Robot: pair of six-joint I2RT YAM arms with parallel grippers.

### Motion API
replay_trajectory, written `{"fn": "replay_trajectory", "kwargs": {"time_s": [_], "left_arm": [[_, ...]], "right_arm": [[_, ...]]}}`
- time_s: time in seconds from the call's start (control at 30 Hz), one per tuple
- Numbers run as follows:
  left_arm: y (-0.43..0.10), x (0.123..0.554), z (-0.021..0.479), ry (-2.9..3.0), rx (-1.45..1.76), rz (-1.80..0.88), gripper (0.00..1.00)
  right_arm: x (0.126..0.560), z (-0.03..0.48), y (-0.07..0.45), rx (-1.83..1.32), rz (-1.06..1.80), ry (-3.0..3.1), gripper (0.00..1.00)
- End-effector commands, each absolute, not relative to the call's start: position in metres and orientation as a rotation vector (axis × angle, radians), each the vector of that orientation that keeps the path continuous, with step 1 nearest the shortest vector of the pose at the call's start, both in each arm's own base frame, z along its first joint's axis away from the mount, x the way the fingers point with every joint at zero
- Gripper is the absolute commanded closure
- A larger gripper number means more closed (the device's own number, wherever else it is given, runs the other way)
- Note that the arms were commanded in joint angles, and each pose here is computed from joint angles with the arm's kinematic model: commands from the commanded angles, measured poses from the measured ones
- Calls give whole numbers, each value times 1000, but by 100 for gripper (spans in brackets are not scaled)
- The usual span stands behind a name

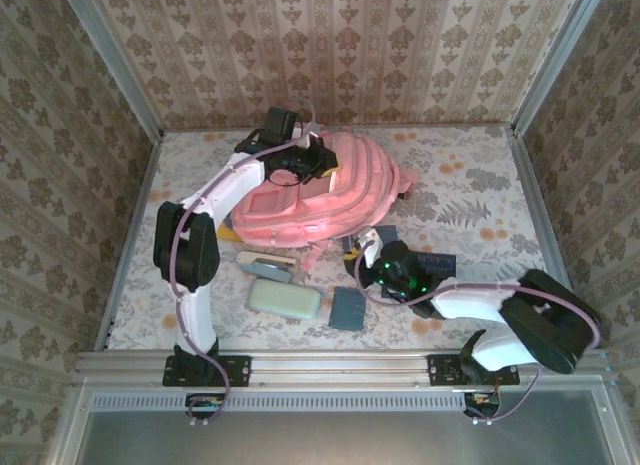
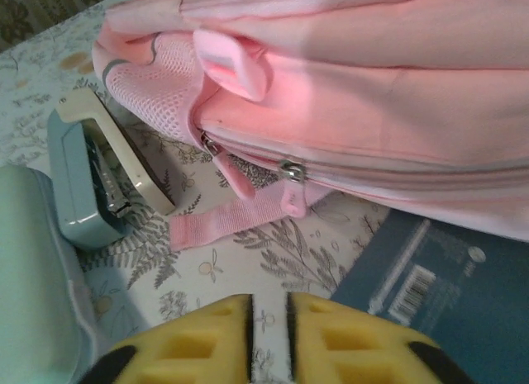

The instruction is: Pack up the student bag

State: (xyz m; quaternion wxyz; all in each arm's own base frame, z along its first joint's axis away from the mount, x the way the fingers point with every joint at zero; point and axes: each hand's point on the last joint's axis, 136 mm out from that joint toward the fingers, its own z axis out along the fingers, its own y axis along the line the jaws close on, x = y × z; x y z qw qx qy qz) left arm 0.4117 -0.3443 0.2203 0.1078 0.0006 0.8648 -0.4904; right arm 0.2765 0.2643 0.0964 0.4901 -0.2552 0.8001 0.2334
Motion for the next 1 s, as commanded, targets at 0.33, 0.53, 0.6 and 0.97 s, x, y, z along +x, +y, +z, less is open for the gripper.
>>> {"fn": "replay_trajectory", "kwargs": {"time_s": [0.33,0.53,0.6,0.97], "left_arm": [[-337,399,288,2377,34,-1548,100],[-336,399,281,2384,15,-1551,100],[-337,399,279,2387,8,-1556,100],[-333,404,275,2388,-37,-1552,100]], "right_arm": [[324,87,283,-471,490,1809,63],[326,81,291,-479,514,1819,59],[328,80,291,-469,516,1822,58],[335,65,299,-411,549,1855,58]]}}
